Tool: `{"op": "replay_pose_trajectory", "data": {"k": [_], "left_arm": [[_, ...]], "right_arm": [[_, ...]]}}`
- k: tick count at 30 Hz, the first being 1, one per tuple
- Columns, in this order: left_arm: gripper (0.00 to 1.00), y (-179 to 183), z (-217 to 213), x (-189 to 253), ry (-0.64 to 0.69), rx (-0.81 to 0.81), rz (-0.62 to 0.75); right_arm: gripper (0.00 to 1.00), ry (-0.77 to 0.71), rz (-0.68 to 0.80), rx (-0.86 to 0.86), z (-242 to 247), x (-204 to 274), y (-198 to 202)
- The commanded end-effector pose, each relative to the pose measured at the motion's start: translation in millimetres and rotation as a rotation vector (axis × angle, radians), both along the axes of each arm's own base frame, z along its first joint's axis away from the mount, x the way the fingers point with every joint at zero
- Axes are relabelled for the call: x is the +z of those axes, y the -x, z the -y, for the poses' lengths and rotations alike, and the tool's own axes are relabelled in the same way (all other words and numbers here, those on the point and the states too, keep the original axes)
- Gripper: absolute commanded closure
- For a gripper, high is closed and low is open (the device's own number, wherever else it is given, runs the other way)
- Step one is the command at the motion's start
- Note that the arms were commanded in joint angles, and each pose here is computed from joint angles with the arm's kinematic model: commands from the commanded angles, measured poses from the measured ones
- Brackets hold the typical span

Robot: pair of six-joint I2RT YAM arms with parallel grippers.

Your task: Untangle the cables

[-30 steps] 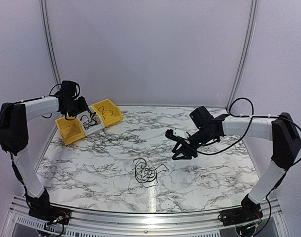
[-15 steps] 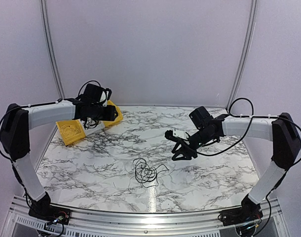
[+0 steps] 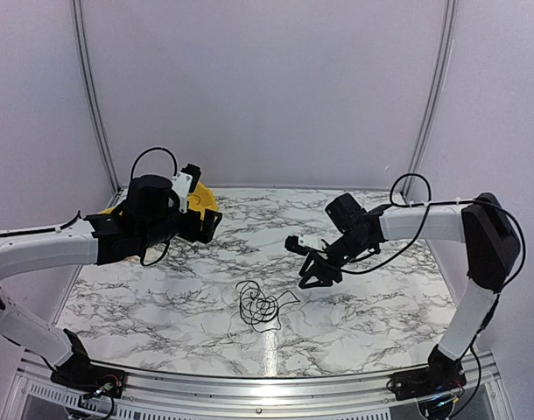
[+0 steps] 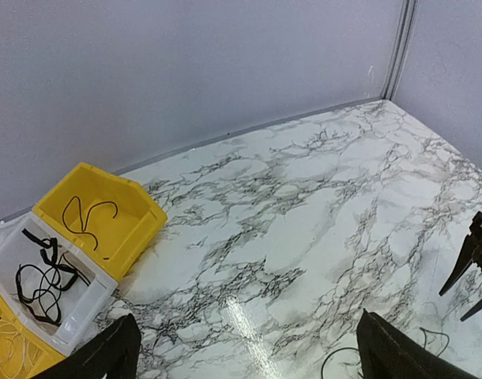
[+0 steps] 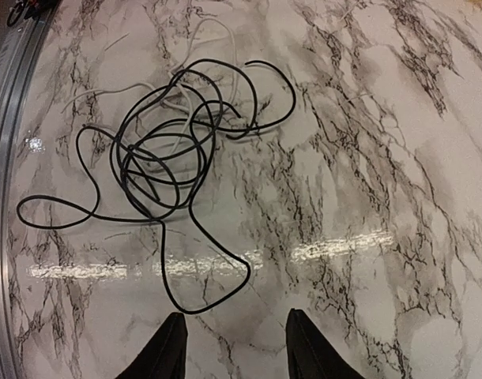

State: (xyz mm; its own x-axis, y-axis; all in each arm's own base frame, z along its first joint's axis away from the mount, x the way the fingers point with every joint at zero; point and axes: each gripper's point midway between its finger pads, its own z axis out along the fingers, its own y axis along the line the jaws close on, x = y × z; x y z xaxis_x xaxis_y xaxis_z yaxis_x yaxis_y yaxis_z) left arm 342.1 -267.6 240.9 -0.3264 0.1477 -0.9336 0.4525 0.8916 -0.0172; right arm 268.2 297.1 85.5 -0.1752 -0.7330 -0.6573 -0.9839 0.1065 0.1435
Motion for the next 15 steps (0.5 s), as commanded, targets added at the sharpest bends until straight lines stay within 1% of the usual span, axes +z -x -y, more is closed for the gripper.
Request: {"op": "replay_pose_trajectory", "data": {"k": [1, 2, 4, 5, 6, 7, 8, 9, 10, 12, 15], "left_arm": [[0.01, -2, -9, -12, -0.045, 0.051, 0.024], [0.01, -5, -16, -12, -0.028, 0.098, 0.033], [0.01, -13, -40, -15, -0.019, 0.256, 0.039], [0.01, -17, -47, -20, -0.017, 0.322, 0.017], [0.01, -17, -43, -31, -0.050, 0.308, -0.023], [0.01, -15, -27, -40, -0.103, 0.209, -0.065], [0.01, -7, -4, -47, -0.154, 0.065, -0.109], [0.01, -1, 11, -52, -0.199, -0.029, -0.146], [0.01, 0, 20, -49, -0.211, -0.057, -0.148], [0.01, -4, 19, -44, -0.173, -0.001, -0.151], [0.01, 3, 21, -43, -0.116, -0.025, -0.148]], "right_arm": [[0.56, -0.010, 0.002, -0.028, -19, 3, -23], [0.56, -0.001, -0.006, -0.022, -21, 0, -25], [0.56, 0.030, -0.024, 0.006, -26, -11, -23], [0.56, 0.039, -0.025, 0.016, -28, -14, -23], [0.56, 0.048, -0.022, 0.021, -29, -18, -24], [0.55, 0.057, -0.019, 0.030, -31, -22, -25], [0.55, 0.062, -0.023, 0.048, -33, -25, -23], [0.55, 0.071, -0.030, 0.068, -36, -29, -20], [0.54, 0.080, -0.036, 0.090, -38, -33, -17], [0.54, 0.098, -0.042, 0.130, -41, -39, -9], [0.54, 0.105, -0.040, 0.136, -42, -44, -4]]}}
